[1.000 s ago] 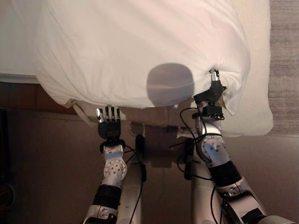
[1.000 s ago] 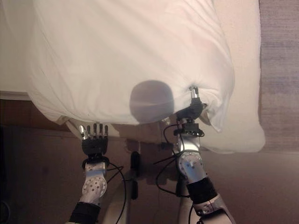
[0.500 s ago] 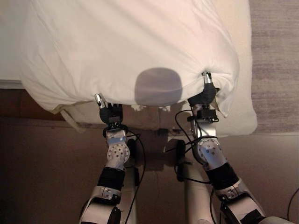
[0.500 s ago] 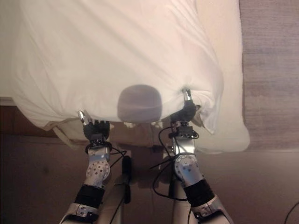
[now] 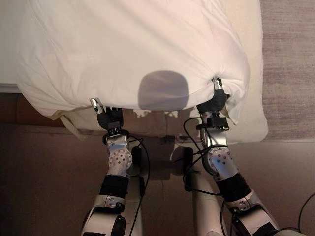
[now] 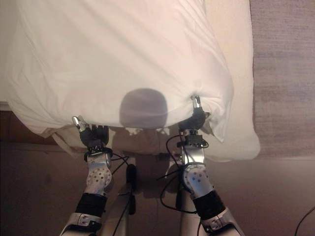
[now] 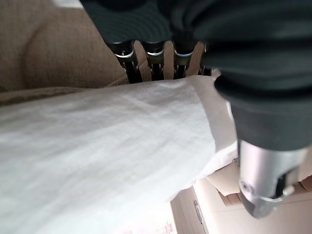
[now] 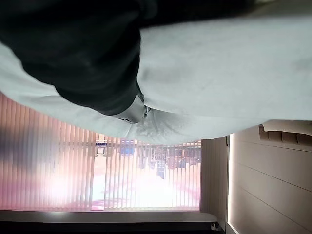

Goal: Make the bed

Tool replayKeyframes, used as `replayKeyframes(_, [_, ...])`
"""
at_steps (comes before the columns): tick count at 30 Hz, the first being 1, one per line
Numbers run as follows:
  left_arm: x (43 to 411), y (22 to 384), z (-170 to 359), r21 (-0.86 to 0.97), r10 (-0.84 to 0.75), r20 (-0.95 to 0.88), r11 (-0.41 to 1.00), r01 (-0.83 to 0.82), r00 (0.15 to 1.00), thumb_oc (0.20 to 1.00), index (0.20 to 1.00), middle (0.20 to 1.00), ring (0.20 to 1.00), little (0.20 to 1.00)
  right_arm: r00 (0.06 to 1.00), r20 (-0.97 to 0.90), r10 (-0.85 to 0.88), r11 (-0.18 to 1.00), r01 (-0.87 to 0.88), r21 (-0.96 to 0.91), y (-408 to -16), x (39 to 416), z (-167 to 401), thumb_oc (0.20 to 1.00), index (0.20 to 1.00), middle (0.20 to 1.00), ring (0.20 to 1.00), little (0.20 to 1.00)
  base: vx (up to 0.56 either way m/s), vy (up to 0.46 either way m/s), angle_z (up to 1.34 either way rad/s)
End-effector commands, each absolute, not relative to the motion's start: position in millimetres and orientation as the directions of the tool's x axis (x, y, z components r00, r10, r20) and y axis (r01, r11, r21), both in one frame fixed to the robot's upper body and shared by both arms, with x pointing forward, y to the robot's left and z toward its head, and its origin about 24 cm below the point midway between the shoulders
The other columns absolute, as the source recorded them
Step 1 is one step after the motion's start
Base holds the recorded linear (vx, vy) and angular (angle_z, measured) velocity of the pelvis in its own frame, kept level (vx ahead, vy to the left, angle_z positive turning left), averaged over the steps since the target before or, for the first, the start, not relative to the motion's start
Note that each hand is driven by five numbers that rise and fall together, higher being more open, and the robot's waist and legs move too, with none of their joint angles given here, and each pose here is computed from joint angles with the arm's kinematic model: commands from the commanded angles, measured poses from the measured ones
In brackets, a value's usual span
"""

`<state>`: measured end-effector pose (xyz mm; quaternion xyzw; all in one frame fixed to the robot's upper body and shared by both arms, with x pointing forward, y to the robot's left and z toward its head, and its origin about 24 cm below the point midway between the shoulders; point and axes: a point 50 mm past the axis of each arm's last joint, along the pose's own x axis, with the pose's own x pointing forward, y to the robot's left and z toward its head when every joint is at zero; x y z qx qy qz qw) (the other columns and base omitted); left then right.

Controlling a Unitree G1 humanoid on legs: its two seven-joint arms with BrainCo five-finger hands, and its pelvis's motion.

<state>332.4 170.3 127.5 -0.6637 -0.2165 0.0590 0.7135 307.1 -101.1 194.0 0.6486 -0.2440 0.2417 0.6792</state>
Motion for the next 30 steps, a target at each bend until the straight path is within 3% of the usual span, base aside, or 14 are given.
replayKeyframes(1, [331.6,189.2,158.4,-0.922,0.428,0.387,0.201,0.332,0.817,1.0,1.0,1.0,1.0,1.0,0.62,0.782,-0.068,0.019,-0.783,0.622,-116.0,287.1,213.3,0.2,0.2,0.2,0.2,0.2,0.0,0.0,0.0])
replayKeyframes(6, [333.6,191.7,167.5,-0.906,0.404,0.41,0.281,0.316,0.818,1.0,1.0,1.0,1.0,1.0,0.633,0.772,-0.052,0.022,-0.772,0.635,-114.1,289.2,210.8,0.2,0.2,0.2,0.2,0.2,0.0,0.0,0.0])
replayKeyframes(9, [343.0,193.9,170.1,-0.893,0.365,0.356,0.404,0.198,0.86,1.0,1.0,1.0,1.0,1.0,0.636,0.771,-0.016,0.039,-0.77,0.636,-112.4,289.8,213.8,0.2,0.2,0.2,0.2,0.2,0.0,0.0,0.0])
replayKeyframes(19, [355.4,192.4,186.0,-0.845,0.338,0.333,0.522,0.119,0.88,1.0,1.0,1.0,1.0,1.0,0.683,0.73,0.019,0.056,-0.73,0.681,-111.0,291.8,210.7,0.2,0.2,0.2,0.2,0.2,0.0,0.0,0.0])
replayKeyframes(20, [355.6,191.8,187.1,-0.841,0.334,0.335,0.527,0.12,0.881,0.909,0.909,0.909,0.909,0.909,0.682,0.731,0.025,0.056,-0.731,0.68,-110.0,290.9,211.1,0.2,0.2,0.2,0.2,0.2,0.0,0.0,0.0])
replayKeyframes(21, [357.0,191.6,188.2,-0.834,0.335,0.328,0.541,0.104,0.883,0.238,0.238,0.238,0.238,0.238,0.691,0.722,0.025,0.063,-0.722,0.689,-110.9,290.7,210.0,0.2,0.2,0.2,0.2,0.2,-0.02,-0.005,-0.04])
replayKeyframes(22, [357.1,192.1,188.6,-0.838,0.338,0.324,0.536,0.102,0.883,0.2,0.2,0.2,0.2,0.2,0.692,0.721,0.025,0.064,-0.721,0.69,-111.0,290.2,210.4,0.2,0.2,0.2,0.2,0.2,-0.02,-0.01,-0.04])
replayKeyframes(30, [349.5,192.2,173.5,-0.862,0.351,0.295,0.498,0.09,0.888,0.2,0.2,0.2,0.2,0.2,0.732,0.682,0.011,0.075,-0.68,0.729,-113.1,288.3,202.3,0.2,0.2,0.2,0.2,0.2,-0.01,-0.036,-0.08])
